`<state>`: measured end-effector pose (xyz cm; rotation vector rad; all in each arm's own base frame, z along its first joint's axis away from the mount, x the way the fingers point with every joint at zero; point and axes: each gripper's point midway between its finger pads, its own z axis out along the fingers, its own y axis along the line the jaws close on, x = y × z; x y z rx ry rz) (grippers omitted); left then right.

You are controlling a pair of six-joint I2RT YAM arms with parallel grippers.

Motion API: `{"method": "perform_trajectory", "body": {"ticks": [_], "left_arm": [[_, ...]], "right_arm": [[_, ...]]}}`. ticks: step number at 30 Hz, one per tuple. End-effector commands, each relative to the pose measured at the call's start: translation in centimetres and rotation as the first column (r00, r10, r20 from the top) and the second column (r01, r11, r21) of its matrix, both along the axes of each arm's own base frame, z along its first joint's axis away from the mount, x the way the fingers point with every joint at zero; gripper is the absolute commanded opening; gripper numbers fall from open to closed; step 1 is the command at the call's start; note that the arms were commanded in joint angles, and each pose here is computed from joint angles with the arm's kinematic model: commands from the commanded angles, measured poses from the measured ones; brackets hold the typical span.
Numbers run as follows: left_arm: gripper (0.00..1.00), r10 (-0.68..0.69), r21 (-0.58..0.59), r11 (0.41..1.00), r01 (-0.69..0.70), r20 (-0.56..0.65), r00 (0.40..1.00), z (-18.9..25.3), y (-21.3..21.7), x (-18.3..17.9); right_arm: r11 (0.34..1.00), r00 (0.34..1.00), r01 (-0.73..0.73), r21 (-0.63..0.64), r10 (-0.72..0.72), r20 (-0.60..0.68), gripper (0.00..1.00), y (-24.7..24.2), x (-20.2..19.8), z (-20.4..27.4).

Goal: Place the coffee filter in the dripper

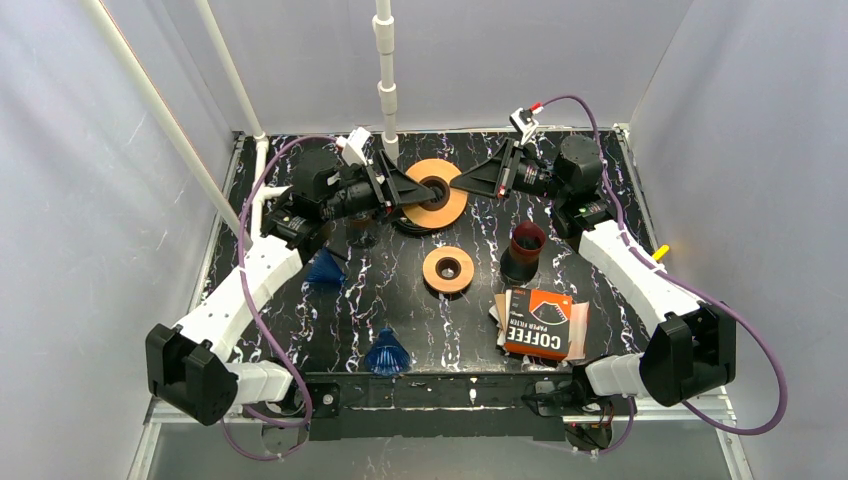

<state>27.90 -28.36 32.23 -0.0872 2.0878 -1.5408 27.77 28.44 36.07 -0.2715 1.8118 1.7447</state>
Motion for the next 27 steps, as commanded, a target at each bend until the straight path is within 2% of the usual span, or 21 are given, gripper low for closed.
{"method": "perform_trajectory", "body": {"ticks": [1, 9, 11, 16, 22, 24, 26, 27], "left_arm": [[0.62, 0.009, -0.054, 0.999, -0.005, 0.073, 0.997, 3.0, 0.7, -0.7], [0.60, 0.002, -0.072, 0.997, 0.003, 0.070, 0.998, 3.4, 1.2, -0.8], [0.57, -0.009, -0.075, 0.997, 0.015, 0.077, 0.997, 3.6, 1.1, -0.9], [0.37, -0.011, -0.083, 0.996, 0.017, 0.079, 0.997, 4.1, 1.1, -1.0], [0.21, -0.009, -0.091, 0.996, 0.017, 0.090, 0.996, 4.4, 1.2, -1.2], [0.10, -0.007, -0.091, 0.996, 0.015, 0.094, 0.996, 4.4, 1.3, -1.3], [0.01, 0.000, -0.091, 0.996, 0.009, 0.094, 0.996, 4.4, 1.4, -1.3], [0.00, 0.002, -0.092, 0.996, 0.006, 0.095, 0.996, 4.4, 1.4, -1.4]], "right_arm": [[0.998, 0.994, 0.035, 0.056, -0.040, 0.098, 0.01, -0.5, -0.3, 2.8], [0.993, 0.994, 0.079, 0.085, -0.085, 0.068, 0.01, -0.9, 0.2, 2.4], [0.992, 0.993, 0.094, 0.086, -0.099, 0.060, 0.01, -1.0, 0.4, 2.2], [0.988, 0.991, 0.125, 0.086, -0.129, 0.037, 0.01, -1.3, 0.8, 1.7], [0.988, 0.991, 0.132, 0.078, -0.134, 0.020, 0.01, -1.4, 0.8, 1.0], [0.988, 0.990, 0.139, 0.073, -0.140, 0.015, 0.02, -1.5, 0.8, 0.8], [0.987, 0.989, 0.146, 0.066, -0.147, 0.011, 0.13, -1.6, 0.9, 0.6], [0.987, 0.989, 0.149, 0.061, -0.149, 0.010, 0.20, -1.6, 0.9, 0.5]]}}
